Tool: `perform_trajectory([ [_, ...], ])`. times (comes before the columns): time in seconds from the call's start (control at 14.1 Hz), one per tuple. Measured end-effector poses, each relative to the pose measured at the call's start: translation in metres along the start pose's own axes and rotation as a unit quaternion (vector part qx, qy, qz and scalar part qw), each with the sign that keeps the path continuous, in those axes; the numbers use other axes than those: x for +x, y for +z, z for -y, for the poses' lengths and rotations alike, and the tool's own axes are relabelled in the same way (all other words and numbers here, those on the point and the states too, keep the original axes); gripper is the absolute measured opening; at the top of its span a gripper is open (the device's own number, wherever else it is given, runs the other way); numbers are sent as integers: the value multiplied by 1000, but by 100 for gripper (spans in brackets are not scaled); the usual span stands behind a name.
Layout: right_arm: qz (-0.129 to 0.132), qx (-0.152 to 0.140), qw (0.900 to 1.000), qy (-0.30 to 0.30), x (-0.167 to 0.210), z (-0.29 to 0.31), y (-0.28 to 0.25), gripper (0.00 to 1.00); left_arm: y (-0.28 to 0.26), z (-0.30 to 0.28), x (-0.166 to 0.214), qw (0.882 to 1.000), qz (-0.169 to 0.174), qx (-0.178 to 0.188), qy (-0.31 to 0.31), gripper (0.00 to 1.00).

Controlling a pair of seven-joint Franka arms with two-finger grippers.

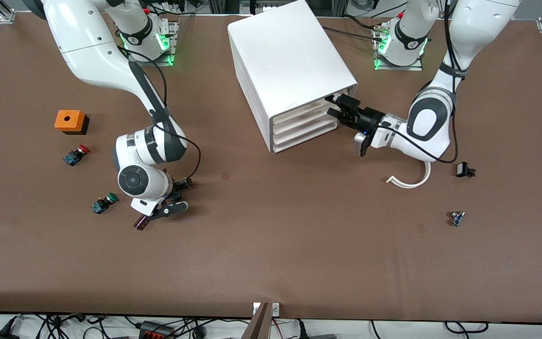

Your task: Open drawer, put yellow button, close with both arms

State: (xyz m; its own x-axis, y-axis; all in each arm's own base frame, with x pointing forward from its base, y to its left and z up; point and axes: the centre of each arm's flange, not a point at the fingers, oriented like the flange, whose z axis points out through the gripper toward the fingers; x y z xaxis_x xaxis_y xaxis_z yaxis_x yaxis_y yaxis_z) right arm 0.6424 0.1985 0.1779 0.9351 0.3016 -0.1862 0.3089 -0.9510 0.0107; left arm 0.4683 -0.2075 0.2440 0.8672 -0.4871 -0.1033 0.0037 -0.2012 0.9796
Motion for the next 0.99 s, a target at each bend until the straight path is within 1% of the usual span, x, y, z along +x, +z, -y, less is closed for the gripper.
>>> perform_trajectory([
  [0.07, 0, 0, 1000, 0, 0, 0, 0, 75, 1, 2, -1, 1000, 0, 0, 7, 79],
  [0.14, 0, 0, 1000, 0, 0, 0, 0, 62, 1, 3, -2, 1000, 0, 0, 12, 65],
  [0.21, 0, 0, 1000, 0, 0, 0, 0, 51, 3, 4, -3, 1000, 0, 0, 13, 56],
  [0.28, -1, 0, 1000, 0, 0, 0, -1, 43, 4, 5, -3, 1000, 0, 2, 14, 45],
  [0.42, -6, 0, 1000, 0, 3, 0, -5, 43, 6, 6, -3, 1000, 0, 5, 16, 24],
  [0.49, -11, 0, 1000, -1, 5, 0, -10, 43, 6, 4, -2, 1000, 0, 2, 25, 16],
  [0.71, -39, 0, 999, -4, 16, 4, -47, 43, -1, 1, 4, 999, -8, 7, 38, 15],
  [0.85, -63, 2, 998, -10, 20, 12, -94, 43, -20, -1, 14, 998, -17, 21, 49, 15],
  [0.99, -86, 2, 996, -18, 17, 23, -157, 43, -55, -2, 30, 997, -26, 44, 66, 15],
])
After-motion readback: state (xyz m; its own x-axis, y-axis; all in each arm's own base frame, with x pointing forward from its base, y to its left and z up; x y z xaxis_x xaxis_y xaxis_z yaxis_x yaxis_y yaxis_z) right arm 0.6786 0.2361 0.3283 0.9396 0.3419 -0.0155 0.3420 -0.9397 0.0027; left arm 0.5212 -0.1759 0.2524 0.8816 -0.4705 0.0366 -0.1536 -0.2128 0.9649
